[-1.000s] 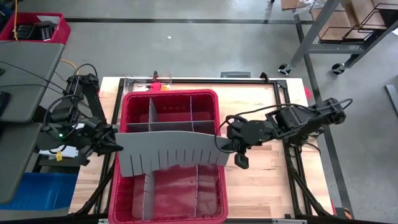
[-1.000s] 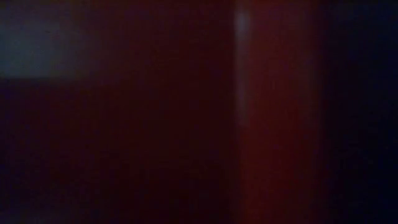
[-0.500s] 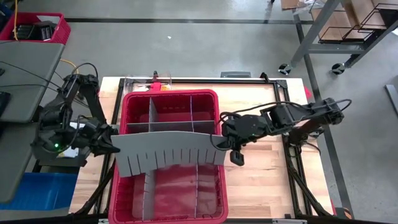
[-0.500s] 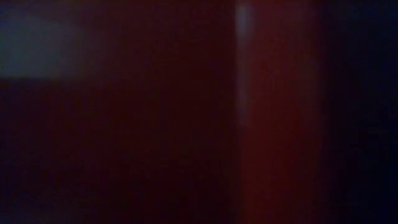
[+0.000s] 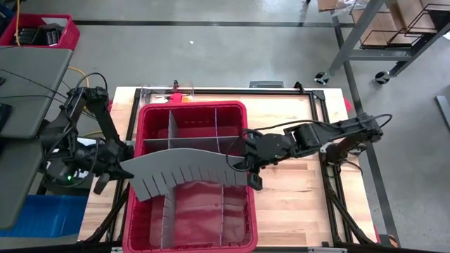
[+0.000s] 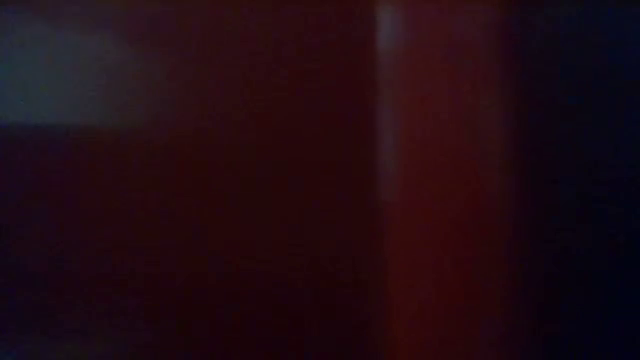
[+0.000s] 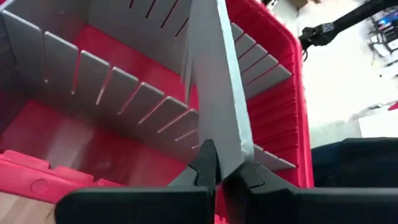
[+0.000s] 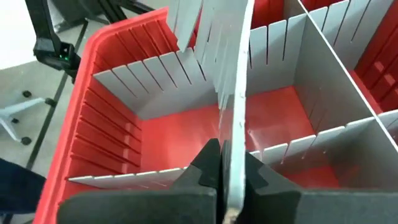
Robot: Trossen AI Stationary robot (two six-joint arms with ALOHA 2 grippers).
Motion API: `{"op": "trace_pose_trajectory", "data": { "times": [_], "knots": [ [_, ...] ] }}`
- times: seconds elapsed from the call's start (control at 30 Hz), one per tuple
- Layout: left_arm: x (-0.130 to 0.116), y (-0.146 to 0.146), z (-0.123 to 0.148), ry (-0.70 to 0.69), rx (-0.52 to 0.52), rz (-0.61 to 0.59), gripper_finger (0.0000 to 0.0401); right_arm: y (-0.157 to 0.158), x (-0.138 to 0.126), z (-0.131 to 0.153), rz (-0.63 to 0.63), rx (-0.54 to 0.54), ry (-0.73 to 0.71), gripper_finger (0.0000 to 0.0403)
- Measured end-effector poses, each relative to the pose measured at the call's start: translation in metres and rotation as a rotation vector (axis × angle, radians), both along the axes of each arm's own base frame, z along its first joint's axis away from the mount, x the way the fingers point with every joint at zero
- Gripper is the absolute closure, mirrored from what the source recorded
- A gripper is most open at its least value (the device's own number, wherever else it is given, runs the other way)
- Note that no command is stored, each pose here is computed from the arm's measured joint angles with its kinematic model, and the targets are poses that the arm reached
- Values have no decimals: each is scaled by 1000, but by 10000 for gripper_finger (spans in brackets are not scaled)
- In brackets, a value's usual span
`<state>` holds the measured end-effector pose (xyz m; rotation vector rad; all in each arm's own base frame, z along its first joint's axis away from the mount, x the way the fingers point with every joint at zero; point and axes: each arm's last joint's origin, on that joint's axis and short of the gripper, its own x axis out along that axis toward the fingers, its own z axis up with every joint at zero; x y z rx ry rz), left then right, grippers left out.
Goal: Sort blocks
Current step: Assemble the bin divider into the red bin
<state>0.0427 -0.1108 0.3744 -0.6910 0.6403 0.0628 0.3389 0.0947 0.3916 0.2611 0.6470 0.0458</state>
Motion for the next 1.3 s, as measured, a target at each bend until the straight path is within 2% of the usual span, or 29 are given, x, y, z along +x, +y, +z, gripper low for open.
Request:
{"op": "trace_pose_trajectory", "data": {
  "times": [0.33, 0.57, 0.7, 1.07, 1.3],
  "knots": [
    [-1, 8, 1, 7, 14, -9, 401, 9, -4, -1, 29, -17, 8, 403],
    [-2, 12, 14, -22, 31, -20, 401, 22, -10, -3, 56, -50, 31, 403],
    [-1, 10, 17, -32, 38, -16, 401, 23, -11, -4, 48, -104, 28, 403],
    [3, -9, 11, -28, 58, 23, 401, 21, -10, -3, 54, -154, 14, 403],
    [3, -10, 14, -36, 30, 36, 401, 20, -9, 0, 40, -164, -17, 403]
  ]
}}
